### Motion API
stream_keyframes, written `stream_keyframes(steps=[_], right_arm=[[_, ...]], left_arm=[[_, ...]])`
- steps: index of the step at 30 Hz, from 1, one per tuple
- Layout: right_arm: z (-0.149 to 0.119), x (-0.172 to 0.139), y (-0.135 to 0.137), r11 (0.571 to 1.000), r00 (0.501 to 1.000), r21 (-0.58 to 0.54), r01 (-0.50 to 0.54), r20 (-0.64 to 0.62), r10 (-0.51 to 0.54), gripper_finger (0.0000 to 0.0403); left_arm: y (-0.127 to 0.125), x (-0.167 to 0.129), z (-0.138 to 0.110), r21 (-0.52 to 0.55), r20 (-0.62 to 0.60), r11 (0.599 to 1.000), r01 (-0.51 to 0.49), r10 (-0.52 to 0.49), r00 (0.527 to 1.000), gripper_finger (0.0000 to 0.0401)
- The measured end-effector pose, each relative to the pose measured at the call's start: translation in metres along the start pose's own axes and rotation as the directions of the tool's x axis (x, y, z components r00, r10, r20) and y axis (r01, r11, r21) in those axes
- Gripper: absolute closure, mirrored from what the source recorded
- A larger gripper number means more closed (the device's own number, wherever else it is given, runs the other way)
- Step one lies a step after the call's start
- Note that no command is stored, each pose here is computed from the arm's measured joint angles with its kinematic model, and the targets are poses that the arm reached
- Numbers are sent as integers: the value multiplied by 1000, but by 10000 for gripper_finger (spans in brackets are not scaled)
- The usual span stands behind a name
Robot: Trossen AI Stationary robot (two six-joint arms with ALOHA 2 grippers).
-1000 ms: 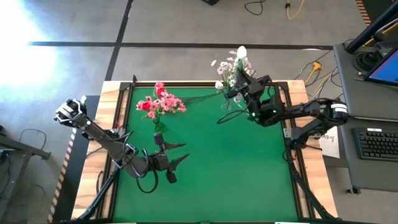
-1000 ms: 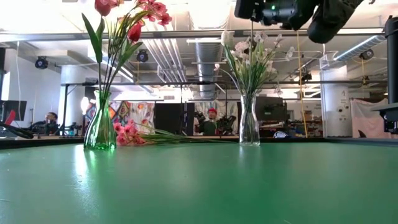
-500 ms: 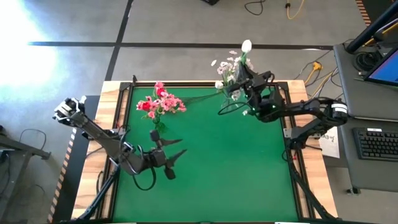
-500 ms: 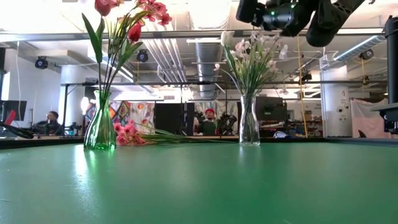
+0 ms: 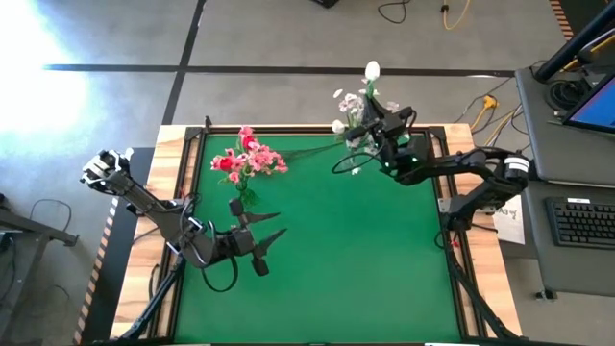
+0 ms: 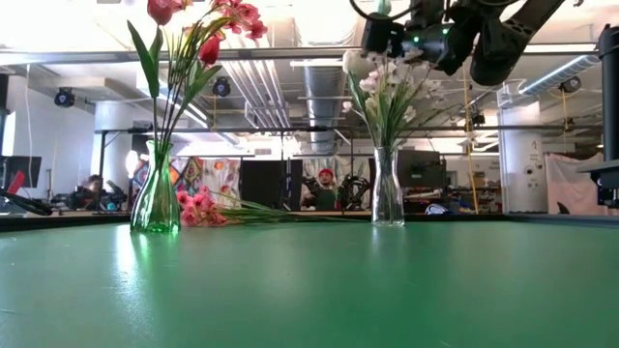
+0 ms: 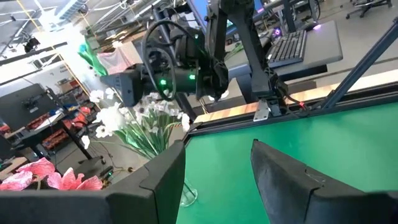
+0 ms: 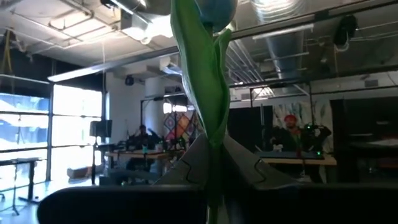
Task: Sort flowers into vase by color
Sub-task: Put the white flower into the transparent vase
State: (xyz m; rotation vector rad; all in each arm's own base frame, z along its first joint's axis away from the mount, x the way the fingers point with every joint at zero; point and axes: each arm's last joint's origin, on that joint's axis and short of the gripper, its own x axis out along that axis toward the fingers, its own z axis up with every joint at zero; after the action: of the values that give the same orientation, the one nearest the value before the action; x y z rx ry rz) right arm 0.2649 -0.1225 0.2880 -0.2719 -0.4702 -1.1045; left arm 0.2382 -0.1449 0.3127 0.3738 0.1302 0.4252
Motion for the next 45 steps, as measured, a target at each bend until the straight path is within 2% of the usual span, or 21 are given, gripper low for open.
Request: stream_keyframes(steps=[14,18,23,38,45], right_arm=[[-4,0,2,1000,1000,16,-4,-10,4,385],[-1,0,1,999,999,29,-28,31,28,385],[5,2,1,999,997,-31,-34,67,36,385],[-21,0,12,993,997,-93,-77,4,78,384],[-23,0,13,993,995,-77,-88,-57,84,347]], left_arm=[[-1,0,-2,21,-10,1000,4,-3,1000,232],[-1,0,-2,20,-10,1000,4,-4,1000,232],[-1,0,-2,20,-10,1000,4,-4,1000,232],[-1,0,-4,40,-20,999,7,-6,1000,232],[-1,0,-4,48,-25,999,8,-7,1000,232]])
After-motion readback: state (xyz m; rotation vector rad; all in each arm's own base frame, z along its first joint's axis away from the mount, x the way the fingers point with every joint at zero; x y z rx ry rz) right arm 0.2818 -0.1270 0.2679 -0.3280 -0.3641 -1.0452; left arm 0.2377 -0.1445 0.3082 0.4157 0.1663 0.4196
